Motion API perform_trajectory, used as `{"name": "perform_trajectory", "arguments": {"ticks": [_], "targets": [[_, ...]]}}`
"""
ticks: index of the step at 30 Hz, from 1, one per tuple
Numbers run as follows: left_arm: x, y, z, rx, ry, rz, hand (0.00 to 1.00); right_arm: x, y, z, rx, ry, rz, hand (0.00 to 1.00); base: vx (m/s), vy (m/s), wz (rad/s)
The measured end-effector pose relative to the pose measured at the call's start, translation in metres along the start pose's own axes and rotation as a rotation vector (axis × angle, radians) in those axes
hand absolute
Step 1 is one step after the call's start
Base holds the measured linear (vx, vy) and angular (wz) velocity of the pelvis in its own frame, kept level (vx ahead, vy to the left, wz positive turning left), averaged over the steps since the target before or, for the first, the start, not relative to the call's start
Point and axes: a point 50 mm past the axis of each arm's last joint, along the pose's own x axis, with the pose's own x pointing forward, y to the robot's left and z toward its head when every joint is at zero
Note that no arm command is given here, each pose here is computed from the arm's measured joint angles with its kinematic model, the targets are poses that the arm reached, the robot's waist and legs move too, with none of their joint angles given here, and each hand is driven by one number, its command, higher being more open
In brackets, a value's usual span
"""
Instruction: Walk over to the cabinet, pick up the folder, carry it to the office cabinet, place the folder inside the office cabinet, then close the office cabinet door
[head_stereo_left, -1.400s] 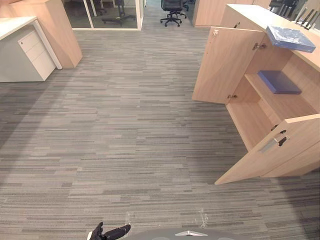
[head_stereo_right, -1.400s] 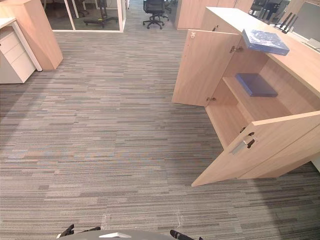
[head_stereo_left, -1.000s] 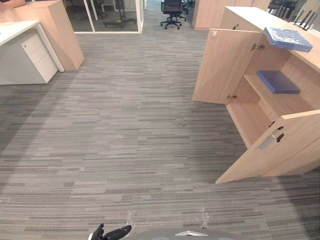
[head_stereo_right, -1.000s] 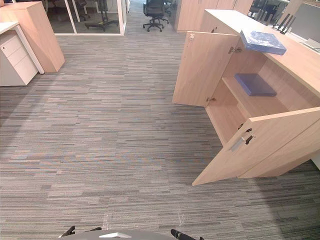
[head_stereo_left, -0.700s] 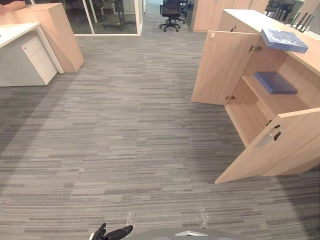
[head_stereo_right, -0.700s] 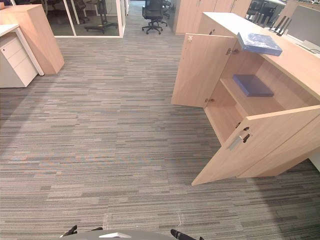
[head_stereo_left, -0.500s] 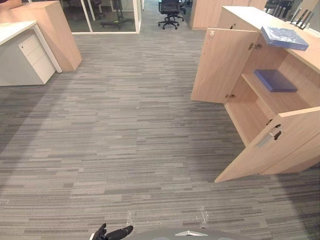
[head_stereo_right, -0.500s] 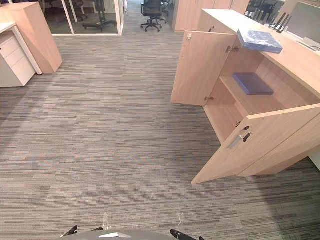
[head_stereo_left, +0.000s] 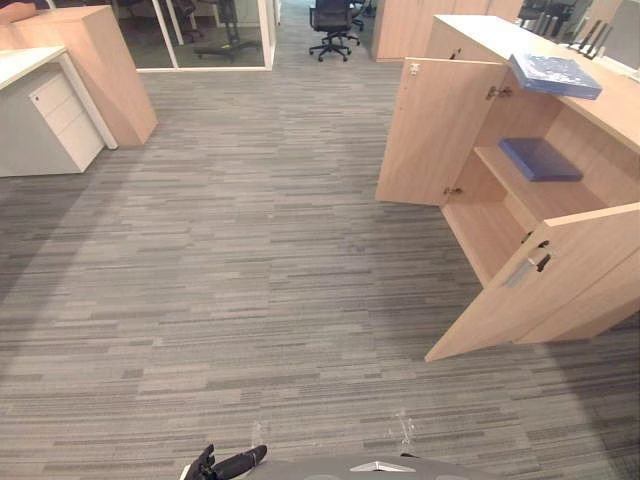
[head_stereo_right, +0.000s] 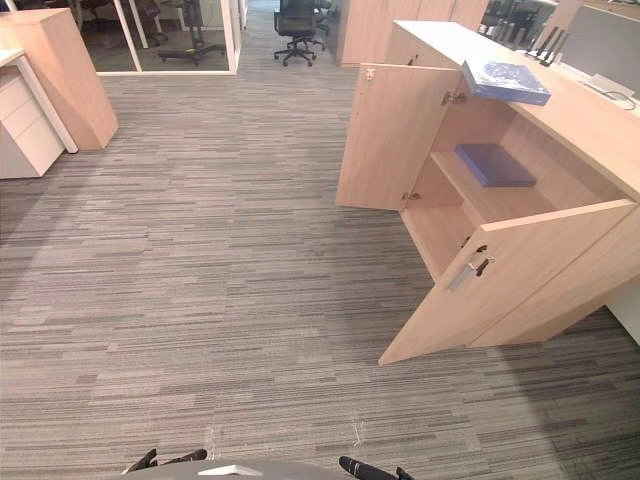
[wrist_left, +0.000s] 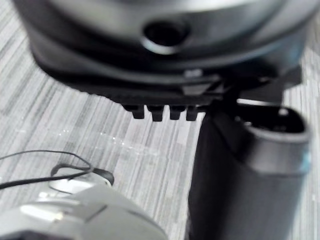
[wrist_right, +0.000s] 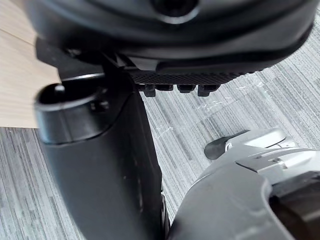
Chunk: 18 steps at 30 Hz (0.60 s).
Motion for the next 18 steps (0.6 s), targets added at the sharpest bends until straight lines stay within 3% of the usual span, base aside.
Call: {"name": "perform_trajectory", "arguments": {"ticks": [6,12,18], "targets": [[0.000,-0.004,0.007,-0.179,-0.040,0.011,1.00,0.000,-0.004,0.003,0.023,-0.007,-0.021,1.00,0.06,0.085,-0.20],[-0.001,-0.010,0.001,-0.199,-0.017,0.008,1.00,0.000,-0.012,0.007,0.016,-0.011,-0.043,1.00,0.28,0.368,-0.33],[-0.001,0.004,-0.005,-0.136,0.020,0.031,1.00,0.001,-0.007,0.005,0.008,0.020,-0.022,1.00,0.41,0.288,-0.26]]}}
